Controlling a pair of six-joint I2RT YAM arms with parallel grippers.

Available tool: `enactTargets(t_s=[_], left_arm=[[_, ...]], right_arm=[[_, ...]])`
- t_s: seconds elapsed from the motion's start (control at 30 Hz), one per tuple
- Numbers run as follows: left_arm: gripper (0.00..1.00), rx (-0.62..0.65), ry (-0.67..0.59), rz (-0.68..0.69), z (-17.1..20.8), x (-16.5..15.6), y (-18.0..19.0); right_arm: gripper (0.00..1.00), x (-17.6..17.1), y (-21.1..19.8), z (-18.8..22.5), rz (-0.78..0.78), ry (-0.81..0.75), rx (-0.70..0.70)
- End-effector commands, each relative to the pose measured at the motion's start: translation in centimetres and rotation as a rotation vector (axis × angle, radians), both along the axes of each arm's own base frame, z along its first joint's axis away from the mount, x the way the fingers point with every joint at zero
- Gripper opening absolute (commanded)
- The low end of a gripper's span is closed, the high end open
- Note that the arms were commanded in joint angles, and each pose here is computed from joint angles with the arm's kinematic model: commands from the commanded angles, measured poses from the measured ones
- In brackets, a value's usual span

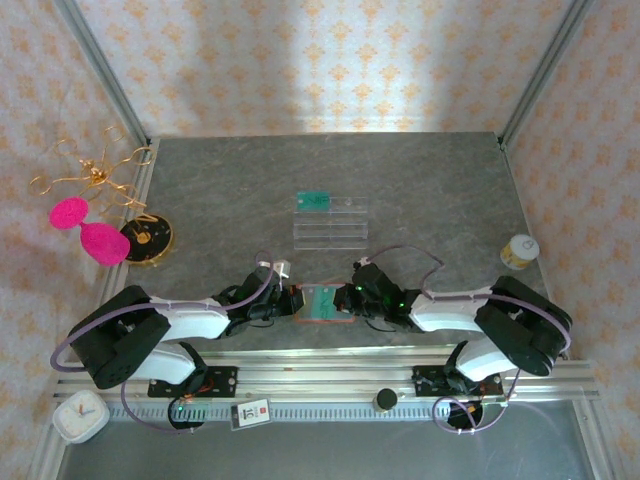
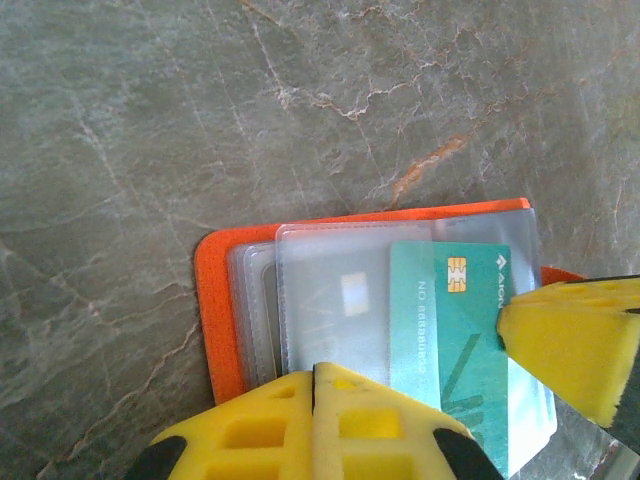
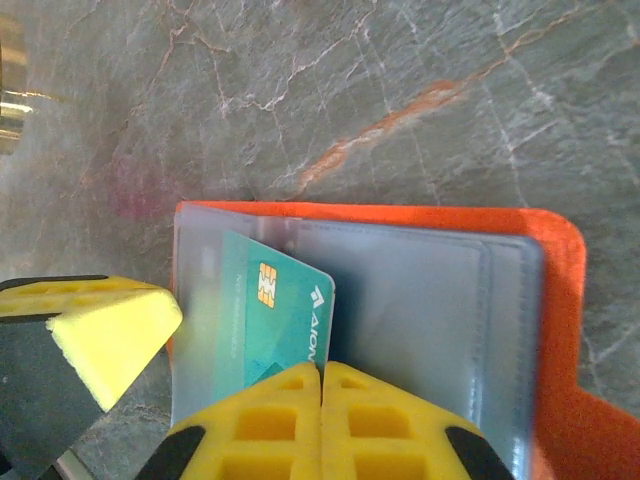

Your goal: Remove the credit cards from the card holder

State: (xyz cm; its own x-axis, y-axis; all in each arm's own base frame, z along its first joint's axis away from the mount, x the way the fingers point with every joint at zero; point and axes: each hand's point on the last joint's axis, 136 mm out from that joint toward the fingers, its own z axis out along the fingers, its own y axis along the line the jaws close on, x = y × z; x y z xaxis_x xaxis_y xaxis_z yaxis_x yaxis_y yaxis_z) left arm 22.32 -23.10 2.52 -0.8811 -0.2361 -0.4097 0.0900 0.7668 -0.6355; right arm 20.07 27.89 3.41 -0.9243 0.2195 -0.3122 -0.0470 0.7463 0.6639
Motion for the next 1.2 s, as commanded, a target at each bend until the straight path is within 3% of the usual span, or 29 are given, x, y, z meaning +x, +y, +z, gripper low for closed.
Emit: enactTargets(t_s=[0.0, 0.27, 0.5, 0.7, 0.8, 0.9, 1.03, 1.17], left_arm=[[0.0, 0.029, 0.023, -0.02, -0.8, -0.6, 0.4], [0.0, -0.058, -0.097, -0.043, 4.0, 0.4, -1.3], [0.0, -0.052, -0.038, -0.109, 2.0, -0.3, -3.3], [0.0, 0.002, 0.009, -0.11, -0.1, -0.6, -2.9], [0.0, 0.031, 0.037, -0.119, -1.1, -0.9, -2.7], [0.0, 0.05, 0.062, -0.131, -2.0, -1.2, -2.7], [0.0, 0.065, 0.08, -0.145, -2.5, -1.6, -2.6], [0.0, 0.076, 0.072, -0.137, -2.4, -1.6, -2.1]], right_arm=[[0.0, 0.0, -1.0, -0.9, -0.027, 0.017, -0.052], [0.0, 0.1, -0.8, -1.3, -0.015, 0.017, -0.063], [0.0, -0.1, -0.9, -1.7, -0.008, 0.023, -0.071], [0.0, -0.1, -0.9, -1.7, -0.004, 0.022, -0.065], [0.17, -0.4, -0.5, -1.7, 0.008, 0.029, -0.035], [0.2, -0.5, 0.1, -1.5, 0.023, 0.03, -0.004], [0.18, -0.4, 0.8, -1.2, 0.036, 0.027, 0.024], [0.07, 0.0, -0.9, -1.7, -0.025, 0.02, -0.034]])
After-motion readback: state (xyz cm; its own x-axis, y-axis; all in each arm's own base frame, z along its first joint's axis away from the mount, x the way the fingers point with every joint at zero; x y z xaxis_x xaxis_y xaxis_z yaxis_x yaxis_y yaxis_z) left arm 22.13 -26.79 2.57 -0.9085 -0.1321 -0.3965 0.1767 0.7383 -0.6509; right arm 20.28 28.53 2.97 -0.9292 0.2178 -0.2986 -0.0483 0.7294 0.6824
